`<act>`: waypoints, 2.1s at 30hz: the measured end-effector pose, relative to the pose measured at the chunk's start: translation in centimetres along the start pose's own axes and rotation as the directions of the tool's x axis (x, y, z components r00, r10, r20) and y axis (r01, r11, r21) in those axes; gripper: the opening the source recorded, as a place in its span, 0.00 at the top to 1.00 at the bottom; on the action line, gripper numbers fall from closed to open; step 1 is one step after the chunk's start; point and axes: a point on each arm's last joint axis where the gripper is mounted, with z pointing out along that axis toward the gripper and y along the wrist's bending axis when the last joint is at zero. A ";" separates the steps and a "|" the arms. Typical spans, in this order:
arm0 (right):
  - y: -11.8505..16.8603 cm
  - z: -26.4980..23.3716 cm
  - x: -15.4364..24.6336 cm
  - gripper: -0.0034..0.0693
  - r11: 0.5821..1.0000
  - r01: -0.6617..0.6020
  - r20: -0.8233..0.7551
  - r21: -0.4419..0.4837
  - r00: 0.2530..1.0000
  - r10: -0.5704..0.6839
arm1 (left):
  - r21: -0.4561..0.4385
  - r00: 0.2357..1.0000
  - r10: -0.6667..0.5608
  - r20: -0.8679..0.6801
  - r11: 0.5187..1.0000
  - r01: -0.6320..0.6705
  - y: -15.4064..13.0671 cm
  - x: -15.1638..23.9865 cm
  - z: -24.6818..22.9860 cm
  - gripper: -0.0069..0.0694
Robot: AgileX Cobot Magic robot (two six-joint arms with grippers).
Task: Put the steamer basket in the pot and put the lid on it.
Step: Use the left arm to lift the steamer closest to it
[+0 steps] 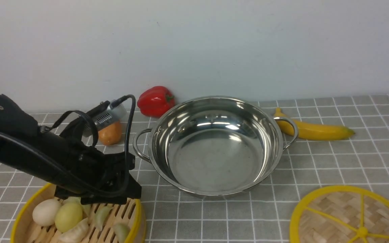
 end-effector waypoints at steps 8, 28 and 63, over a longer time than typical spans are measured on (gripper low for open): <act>0.0 0.0 0.0 0.62 1.000 0.000 0.000 0.000 1.000 0.000 | -0.295 0.994 0.070 -0.086 0.951 -0.093 -2.2 1.9 2.2 0.59; 0.0 0.0 0.0 0.62 1.000 0.001 0.000 0.000 1.000 -0.001 | -0.415 0.995 0.033 0.089 0.910 0.007 -3.8 1.5 4.3 0.55; 0.0 0.0 0.0 0.62 1.000 0.001 0.000 0.000 1.000 -0.001 | -0.481 0.999 0.050 0.007 0.876 -0.041 -2.0 0.8 7.8 0.55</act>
